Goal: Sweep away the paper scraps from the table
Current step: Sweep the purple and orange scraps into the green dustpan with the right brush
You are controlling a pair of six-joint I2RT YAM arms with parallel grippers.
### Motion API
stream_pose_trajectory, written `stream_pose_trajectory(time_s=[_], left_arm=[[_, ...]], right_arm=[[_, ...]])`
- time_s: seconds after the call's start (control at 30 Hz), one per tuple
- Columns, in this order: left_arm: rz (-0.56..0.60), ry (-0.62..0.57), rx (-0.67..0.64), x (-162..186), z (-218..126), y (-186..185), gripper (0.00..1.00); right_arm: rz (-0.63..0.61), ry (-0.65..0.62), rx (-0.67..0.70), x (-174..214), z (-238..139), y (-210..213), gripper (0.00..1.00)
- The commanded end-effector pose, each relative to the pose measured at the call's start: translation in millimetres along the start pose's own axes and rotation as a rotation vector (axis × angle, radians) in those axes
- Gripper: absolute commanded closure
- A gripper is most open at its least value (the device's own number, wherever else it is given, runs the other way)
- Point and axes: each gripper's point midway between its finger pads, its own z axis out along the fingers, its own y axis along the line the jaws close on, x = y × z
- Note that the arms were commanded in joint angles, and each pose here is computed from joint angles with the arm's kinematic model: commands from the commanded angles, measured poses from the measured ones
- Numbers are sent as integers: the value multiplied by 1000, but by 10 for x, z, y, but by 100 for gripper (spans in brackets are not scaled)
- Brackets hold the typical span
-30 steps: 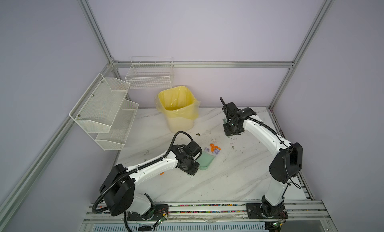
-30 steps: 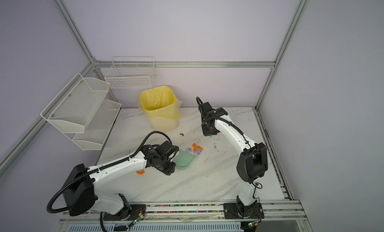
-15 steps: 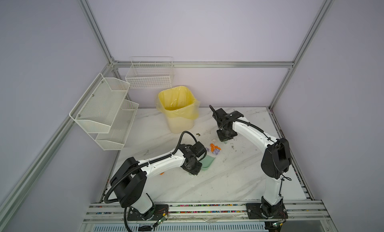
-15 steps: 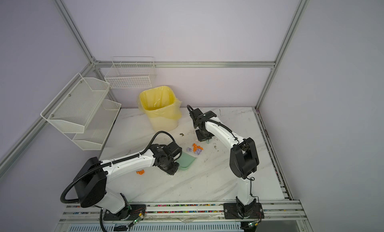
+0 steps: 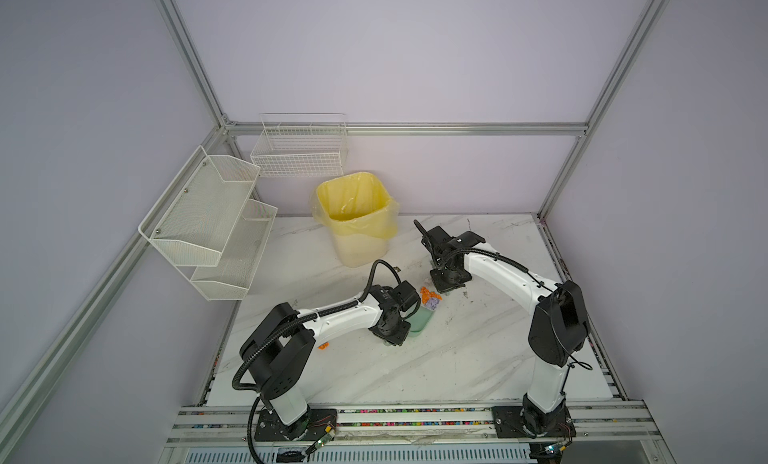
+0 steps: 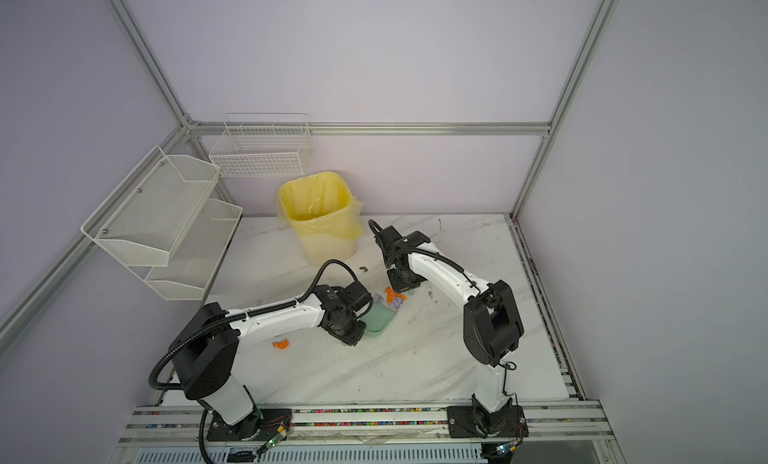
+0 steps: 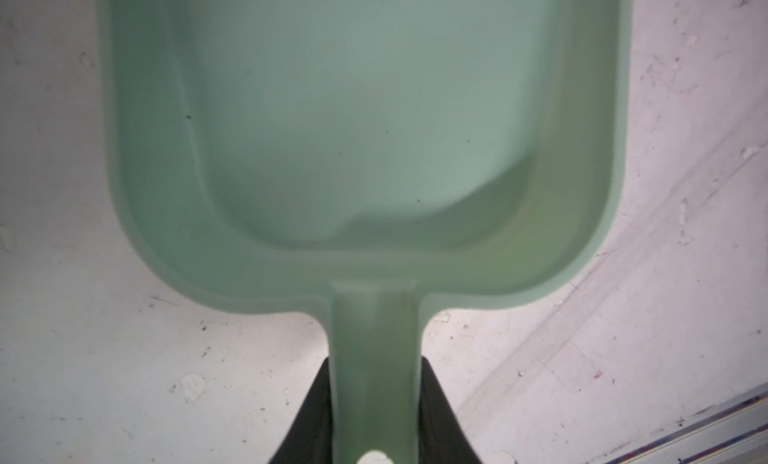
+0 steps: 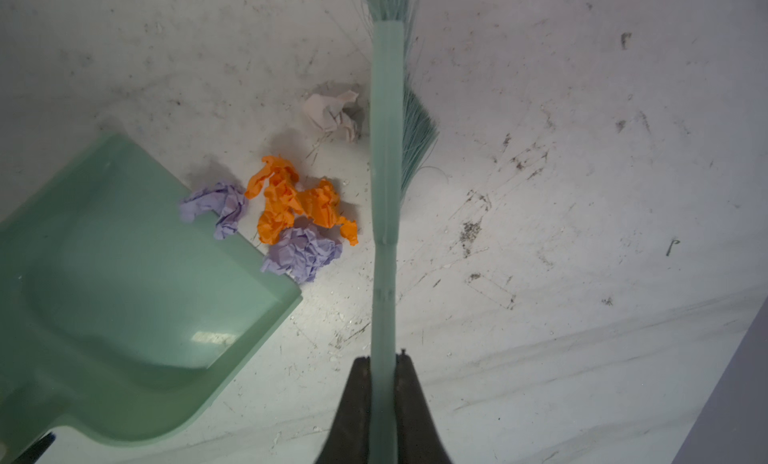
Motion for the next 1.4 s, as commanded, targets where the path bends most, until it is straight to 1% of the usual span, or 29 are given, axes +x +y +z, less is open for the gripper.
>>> stream_pose_trajectory(time_s=[0.0, 0.1, 0.27, 0.43, 0.53, 0.67, 0.77, 0.83, 0.87, 1.03, 1.17, 1.23, 1.27, 1.37], left_arm=[[15, -83, 45, -327, -163, -143, 84], [17, -76, 54, -345, -122, -154, 85], [12, -66, 55, -350, -37, -108, 85], [2, -57, 55, -334, -1, -57, 85], [-3, -58, 56, -332, 3, -34, 85], [-10, -58, 54, -317, 7, -3, 85], [-13, -63, 52, -327, -9, 1, 86], [-23, -76, 58, -337, -48, -7, 87], [-28, -83, 61, -345, -58, -10, 86], [-42, -100, 48, -375, -81, 13, 87], [-51, -111, 41, -406, -75, 21, 87], [-55, -114, 42, -419, -69, 18, 87], [-59, -115, 43, -428, -65, 18, 87], [-66, -122, 42, -448, -51, 14, 87]], right_arm=[[-45, 62, -95, 256, -43, 224, 100], [-54, 64, -154, 341, -113, 341, 100], [-53, 52, -318, 492, -300, 610, 100], [-32, 21, -393, 563, -507, 653, 100], [-20, 15, -390, 606, -585, 611, 100], [43, -28, -308, 561, -659, 432, 100], [93, -88, -200, 457, -723, 215, 100], [129, -141, -103, 382, -787, 1, 100], [145, -159, -88, 352, -813, -61, 100], [145, -188, -154, 260, -858, -35, 100], [139, -182, -187, 246, -838, 21, 100], [133, -173, -227, 258, -822, 94, 100], [130, -160, -257, 290, -812, 146, 100], [114, -180, -388, 259, -891, 355, 100]])
